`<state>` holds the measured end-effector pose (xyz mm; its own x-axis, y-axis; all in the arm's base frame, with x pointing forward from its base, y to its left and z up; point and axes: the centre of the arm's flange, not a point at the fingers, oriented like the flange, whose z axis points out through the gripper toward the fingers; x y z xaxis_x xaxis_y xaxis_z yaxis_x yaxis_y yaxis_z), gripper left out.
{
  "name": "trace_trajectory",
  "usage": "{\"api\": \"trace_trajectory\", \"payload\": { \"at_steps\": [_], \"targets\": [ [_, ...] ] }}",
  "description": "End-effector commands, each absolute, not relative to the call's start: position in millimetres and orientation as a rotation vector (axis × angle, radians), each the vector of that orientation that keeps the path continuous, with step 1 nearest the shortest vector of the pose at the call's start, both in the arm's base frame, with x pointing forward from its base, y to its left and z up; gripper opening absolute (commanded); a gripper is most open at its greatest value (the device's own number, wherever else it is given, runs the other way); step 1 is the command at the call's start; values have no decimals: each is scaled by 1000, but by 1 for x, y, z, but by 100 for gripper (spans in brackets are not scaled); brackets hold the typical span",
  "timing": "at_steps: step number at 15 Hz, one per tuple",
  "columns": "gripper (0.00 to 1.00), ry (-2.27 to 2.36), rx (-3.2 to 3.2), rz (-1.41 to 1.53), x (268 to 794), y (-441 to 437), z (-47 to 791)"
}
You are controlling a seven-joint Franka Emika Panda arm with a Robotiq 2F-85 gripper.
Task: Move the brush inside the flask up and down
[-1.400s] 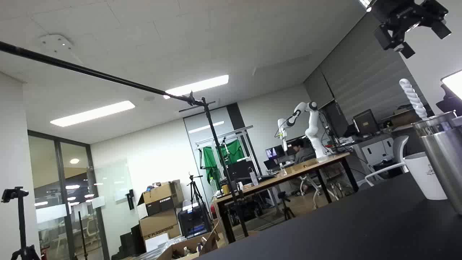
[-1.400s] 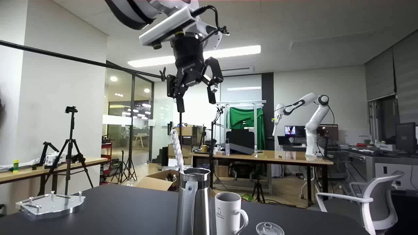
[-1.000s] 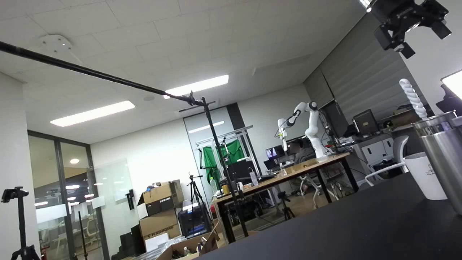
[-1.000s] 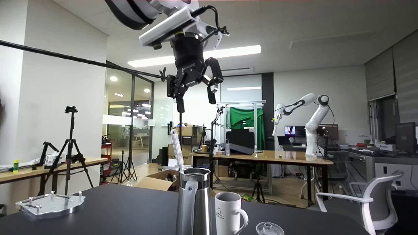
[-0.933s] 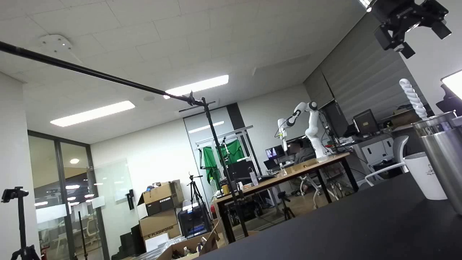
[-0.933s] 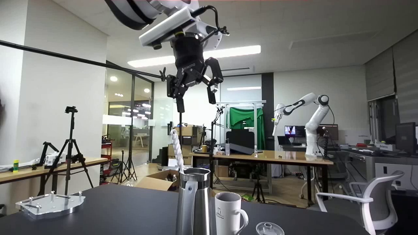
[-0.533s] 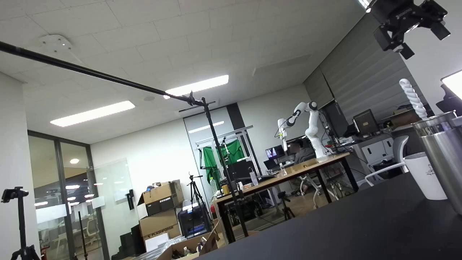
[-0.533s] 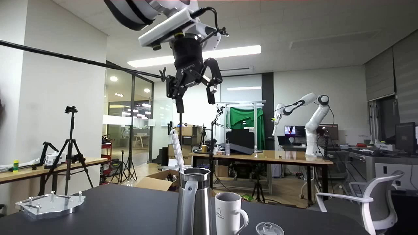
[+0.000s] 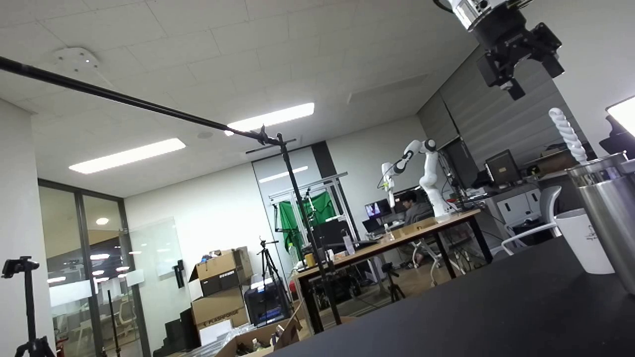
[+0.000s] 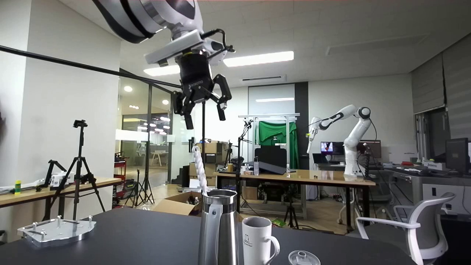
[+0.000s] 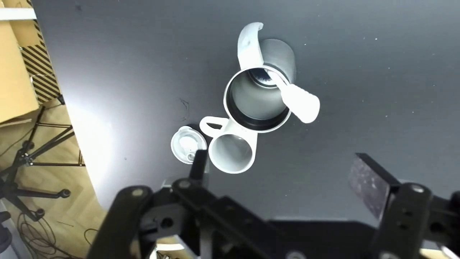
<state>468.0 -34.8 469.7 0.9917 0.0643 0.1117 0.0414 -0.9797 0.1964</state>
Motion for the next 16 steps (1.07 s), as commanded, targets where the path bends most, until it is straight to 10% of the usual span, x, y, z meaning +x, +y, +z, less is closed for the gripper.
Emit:
{"api": "trace_trajectory", "payload": {
  "at_steps": [1,16],
  "targets": [
    [100,142,2910,149,473,-17,452],
    [100,85,2901,72,461,-33,384]
  ]
}}
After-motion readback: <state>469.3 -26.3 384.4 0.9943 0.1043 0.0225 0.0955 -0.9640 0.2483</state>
